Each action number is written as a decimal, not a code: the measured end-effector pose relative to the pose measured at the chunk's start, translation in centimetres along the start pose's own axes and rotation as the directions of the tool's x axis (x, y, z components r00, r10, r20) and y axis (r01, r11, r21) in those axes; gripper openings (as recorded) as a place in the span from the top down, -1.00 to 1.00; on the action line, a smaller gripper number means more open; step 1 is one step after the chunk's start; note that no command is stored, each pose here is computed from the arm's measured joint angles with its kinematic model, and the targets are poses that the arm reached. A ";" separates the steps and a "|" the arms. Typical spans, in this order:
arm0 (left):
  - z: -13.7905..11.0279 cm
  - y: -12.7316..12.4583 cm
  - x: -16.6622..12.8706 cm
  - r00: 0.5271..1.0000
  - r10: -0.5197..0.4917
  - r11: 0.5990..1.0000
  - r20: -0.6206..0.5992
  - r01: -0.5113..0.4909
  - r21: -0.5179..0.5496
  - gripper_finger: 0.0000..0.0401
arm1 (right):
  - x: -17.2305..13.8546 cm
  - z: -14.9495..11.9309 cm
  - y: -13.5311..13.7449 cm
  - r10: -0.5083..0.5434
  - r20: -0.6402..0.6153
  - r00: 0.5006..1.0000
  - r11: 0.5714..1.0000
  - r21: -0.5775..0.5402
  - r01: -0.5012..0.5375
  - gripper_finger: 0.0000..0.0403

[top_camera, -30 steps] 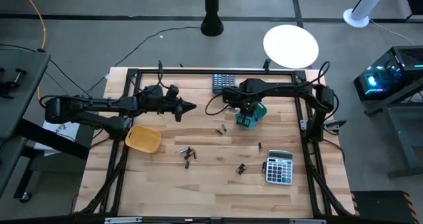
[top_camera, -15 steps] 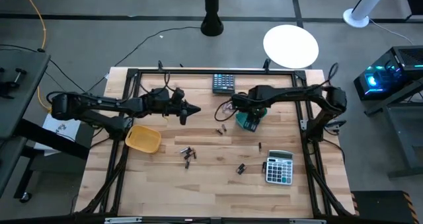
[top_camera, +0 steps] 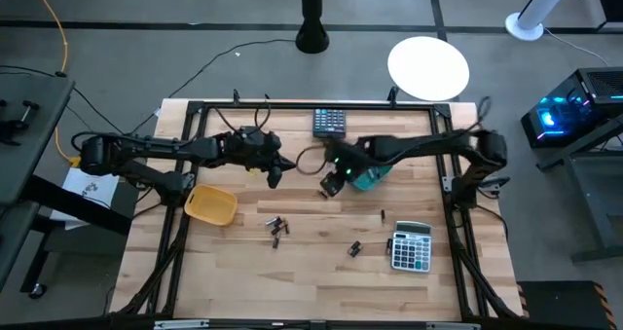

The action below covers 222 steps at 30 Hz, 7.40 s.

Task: Sort batteries
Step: Put the silver battery into the green bin

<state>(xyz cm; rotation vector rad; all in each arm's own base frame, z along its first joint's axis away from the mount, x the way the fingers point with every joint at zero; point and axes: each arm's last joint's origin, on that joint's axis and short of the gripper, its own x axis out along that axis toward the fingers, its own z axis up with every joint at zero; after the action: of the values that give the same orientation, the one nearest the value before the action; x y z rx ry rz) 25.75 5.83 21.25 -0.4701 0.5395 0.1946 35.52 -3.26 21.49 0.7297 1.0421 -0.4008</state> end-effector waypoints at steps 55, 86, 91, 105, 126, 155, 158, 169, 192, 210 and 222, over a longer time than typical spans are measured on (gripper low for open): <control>0.2 1.1 -0.3 0.999 0.042 0.999 0.001 -0.042 -0.020 1.00 | -5.8 -1.0 -7.2 -0.202 0.108 0.973 0.977 0.099 0.191 0.23; 0.2 1.1 -0.3 0.998 0.060 0.996 0.002 -0.060 -0.063 1.00 | 7.1 7.4 -9.9 -0.342 -0.294 0.893 0.889 -0.410 0.205 0.20; 0.2 1.2 -0.3 0.998 0.066 0.996 0.004 -0.066 -0.063 1.00 | 7.7 7.4 -10.1 -0.355 -0.288 0.889 0.879 -0.428 0.212 0.82; 0.2 1.2 -0.3 0.998 0.069 0.997 0.005 -0.068 -0.045 1.00 | -4.1 6.7 -7.9 -0.350 -0.199 0.915 0.906 -0.320 0.277 0.95; 3.3 3.9 0.7 0.953 0.279 0.955 0.116 -0.264 -0.133 1.00 | -4.8 1.3 -8.1 -0.229 -0.137 0.964 0.973 -0.050 0.224 0.13; 3.0 7.6 16.4 0.878 0.375 0.856 -0.299 -0.451 -0.251 -0.01 | -15.7 2.0 -6.5 -0.479 0.101 0.872 0.876 -0.016 0.482 0.10; 2.4 7.8 16.8 0.866 0.380 0.866 -0.327 -0.457 -0.203 0.02 | -16.8 1.4 -6.6 -0.484 0.120 0.867 0.874 0.017 0.486 0.10; 2.3 6.1 15.8 0.861 0.328 0.915 -0.390 -0.391 -0.094 0.85 | -20.7 -0.7 -7.2 -0.528 0.214 0.822 0.849 0.137 0.510 0.10; 9.9 -4.1 18.0 1.000 0.024 0.981 -0.001 -0.023 0.193 0.28 | -22.9 -1.8 -7.4 -0.518 0.304 0.799 0.853 0.245 0.460 0.10; 6.7 6.7 17.5 0.874 0.420 0.858 -0.245 -0.471 -0.206 -0.05 | -22.9 -1.6 -7.3 -0.504 0.322 0.802 0.862 0.249 0.442 0.10; 5.3 4.2 18.0 0.832 0.495 0.845 -0.250 -0.528 -0.086 -0.01 | -22.9 -1.5 -7.3 -0.504 0.323 0.801 0.862 0.248 0.442 0.10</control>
<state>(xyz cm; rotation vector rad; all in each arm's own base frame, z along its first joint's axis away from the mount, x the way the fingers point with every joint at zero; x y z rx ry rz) 42.07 13.06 13.98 -0.4898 0.8702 0.7149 19.43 -8.06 38.74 0.4927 0.8174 -1.0352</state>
